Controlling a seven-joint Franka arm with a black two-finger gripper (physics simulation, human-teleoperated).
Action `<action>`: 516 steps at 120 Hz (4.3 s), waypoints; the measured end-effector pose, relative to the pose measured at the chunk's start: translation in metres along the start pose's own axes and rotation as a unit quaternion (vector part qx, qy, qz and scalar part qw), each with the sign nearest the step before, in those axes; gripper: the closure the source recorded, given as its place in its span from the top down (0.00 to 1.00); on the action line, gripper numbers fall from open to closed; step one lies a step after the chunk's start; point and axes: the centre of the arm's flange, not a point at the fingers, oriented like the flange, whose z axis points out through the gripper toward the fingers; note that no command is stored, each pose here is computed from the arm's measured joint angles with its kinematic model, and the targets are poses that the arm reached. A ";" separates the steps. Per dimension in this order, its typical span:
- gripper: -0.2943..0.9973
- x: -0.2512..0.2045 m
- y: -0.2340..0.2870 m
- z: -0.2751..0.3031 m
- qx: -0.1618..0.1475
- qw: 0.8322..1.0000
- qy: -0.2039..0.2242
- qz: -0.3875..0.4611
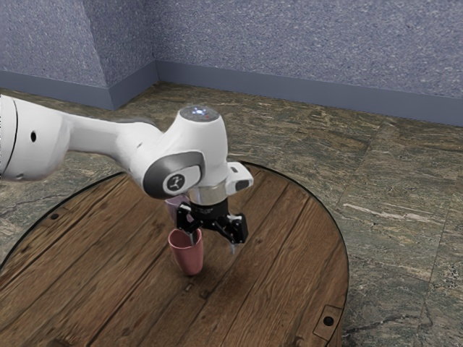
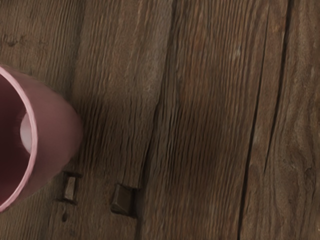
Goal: Place the right cup onto the left cup
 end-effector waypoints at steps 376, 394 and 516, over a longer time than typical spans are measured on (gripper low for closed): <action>0.17 0.076 -0.119 -0.100 0.058 0.995 0.054 -0.064; 0.17 0.100 -0.120 -0.097 0.060 0.996 0.046 -0.054; 0.16 0.164 -0.132 -0.044 0.040 0.999 0.007 0.021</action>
